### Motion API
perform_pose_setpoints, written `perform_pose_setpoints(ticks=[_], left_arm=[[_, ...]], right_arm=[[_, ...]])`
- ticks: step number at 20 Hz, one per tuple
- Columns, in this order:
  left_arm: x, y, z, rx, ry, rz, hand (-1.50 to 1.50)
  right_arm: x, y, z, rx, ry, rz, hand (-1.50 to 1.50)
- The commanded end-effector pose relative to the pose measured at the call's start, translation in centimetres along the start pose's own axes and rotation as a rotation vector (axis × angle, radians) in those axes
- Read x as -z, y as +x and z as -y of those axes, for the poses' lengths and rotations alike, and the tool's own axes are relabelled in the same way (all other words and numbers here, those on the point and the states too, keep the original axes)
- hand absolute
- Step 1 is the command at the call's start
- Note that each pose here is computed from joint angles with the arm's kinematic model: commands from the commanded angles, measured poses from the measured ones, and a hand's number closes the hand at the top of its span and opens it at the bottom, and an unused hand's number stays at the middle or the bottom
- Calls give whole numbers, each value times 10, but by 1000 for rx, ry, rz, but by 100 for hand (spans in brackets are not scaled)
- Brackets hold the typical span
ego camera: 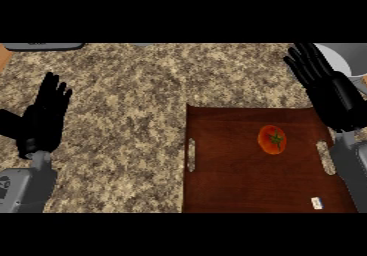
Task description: Pick the tomato from the tray and place it in the pot
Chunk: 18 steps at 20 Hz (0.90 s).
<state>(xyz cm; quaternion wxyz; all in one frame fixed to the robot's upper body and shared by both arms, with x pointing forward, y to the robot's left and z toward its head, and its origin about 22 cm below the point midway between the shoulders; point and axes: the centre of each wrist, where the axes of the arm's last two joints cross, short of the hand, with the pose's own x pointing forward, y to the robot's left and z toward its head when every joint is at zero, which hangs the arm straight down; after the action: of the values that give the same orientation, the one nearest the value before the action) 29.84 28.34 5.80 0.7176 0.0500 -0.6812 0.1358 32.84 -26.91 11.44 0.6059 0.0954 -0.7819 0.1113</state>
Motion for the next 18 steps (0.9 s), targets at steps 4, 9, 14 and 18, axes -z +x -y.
perform_pose_setpoints(ticks=[4, 9, 14, 18], left_arm=[[-16, -4, -48, 359, -19, -2, 0], [-31, -29, -64, 457, -8, -66, 0], [-45, -36, -54, 492, -32, -37, 0], [-37, -40, -63, 515, -51, -61, 0]], right_arm=[[-61, -45, 65, -41, -121, -239, 150], [-84, -10, 107, -633, -278, 2, -150], [-155, -92, 75, -602, -289, 161, -150], [-160, -66, 112, -629, -197, 121, -150]])
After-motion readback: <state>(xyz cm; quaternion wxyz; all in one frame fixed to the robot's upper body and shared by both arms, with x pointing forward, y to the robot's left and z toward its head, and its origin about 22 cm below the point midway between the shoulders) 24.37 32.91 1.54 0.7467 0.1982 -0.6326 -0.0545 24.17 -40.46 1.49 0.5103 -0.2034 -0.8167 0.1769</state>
